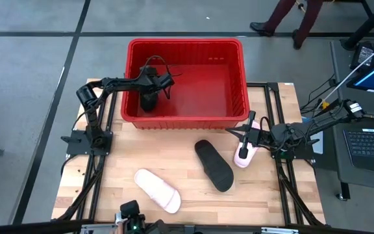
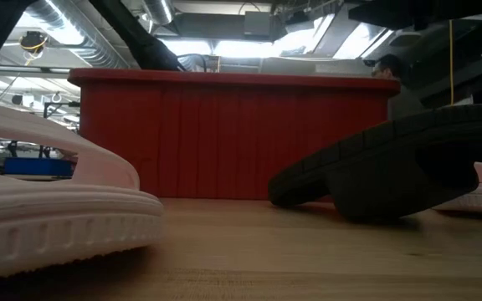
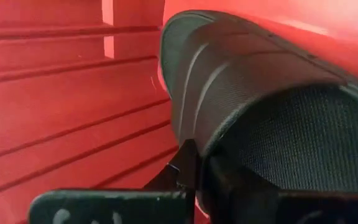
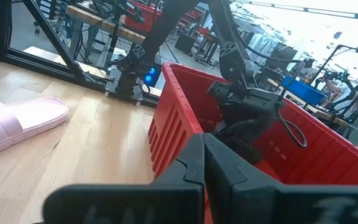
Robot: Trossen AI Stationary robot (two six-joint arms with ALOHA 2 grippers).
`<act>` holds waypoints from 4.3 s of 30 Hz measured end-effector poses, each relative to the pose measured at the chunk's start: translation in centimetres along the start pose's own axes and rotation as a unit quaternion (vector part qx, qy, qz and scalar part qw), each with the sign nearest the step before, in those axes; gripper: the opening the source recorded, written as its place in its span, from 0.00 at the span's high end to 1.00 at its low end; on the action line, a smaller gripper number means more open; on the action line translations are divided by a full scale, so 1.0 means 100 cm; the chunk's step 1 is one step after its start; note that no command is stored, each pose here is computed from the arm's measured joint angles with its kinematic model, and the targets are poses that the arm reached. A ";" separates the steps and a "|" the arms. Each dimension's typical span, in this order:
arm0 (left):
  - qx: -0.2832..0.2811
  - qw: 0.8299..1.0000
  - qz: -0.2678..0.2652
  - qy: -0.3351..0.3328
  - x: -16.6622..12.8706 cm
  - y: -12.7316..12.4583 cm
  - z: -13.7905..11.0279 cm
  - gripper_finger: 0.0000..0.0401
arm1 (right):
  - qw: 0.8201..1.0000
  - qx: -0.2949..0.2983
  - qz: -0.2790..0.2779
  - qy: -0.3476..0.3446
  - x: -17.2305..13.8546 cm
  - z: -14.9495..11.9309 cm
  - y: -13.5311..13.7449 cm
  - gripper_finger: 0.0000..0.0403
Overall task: Pick and place slides into bin
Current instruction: Put the left black slide into the red container
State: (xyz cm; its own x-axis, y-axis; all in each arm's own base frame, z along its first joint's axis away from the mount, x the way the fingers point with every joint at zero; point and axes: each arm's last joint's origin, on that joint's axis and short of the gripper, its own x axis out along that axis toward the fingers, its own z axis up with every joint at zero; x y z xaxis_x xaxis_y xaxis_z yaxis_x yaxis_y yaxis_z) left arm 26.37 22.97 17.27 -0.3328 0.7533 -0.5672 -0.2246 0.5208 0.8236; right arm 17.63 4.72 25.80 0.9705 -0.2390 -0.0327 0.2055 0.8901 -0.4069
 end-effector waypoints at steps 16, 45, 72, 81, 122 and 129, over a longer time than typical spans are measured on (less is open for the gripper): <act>0.012 1.000 -0.002 -0.003 0.000 0.000 0.001 0.99 | 1.000 -0.005 0.003 0.007 0.000 -0.001 0.001 0.99; 0.024 0.999 -0.017 -0.026 0.000 0.000 0.005 0.99 | 1.000 -0.010 0.006 0.014 0.000 -0.003 0.001 0.99; 0.038 0.998 -0.002 -0.049 0.008 -0.013 0.001 0.99 | 1.000 -0.011 0.006 0.016 0.000 -0.004 0.001 0.99; 0.033 0.998 -0.011 -0.053 0.008 -0.013 0.001 0.99 | 1.000 -0.011 0.006 0.016 0.000 -0.004 0.001 0.99; 0.055 0.996 -0.019 -0.063 0.013 -0.023 -0.004 0.99 | 1.000 -0.015 0.009 0.022 0.000 -0.005 0.002 0.99; 0.067 0.995 -0.026 -0.068 0.013 -0.023 -0.004 0.99 | 1.000 -0.015 0.009 0.022 0.000 -0.005 0.002 0.99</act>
State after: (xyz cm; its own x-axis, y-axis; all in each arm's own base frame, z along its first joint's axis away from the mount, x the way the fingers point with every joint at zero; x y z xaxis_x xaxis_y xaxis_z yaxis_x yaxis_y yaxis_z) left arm 26.11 22.60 14.59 -0.1958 0.7669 -0.6111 -0.1117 0.6017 0.7909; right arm 17.59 4.70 25.25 0.9675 -0.2401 -0.0795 0.1833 0.8822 -0.4337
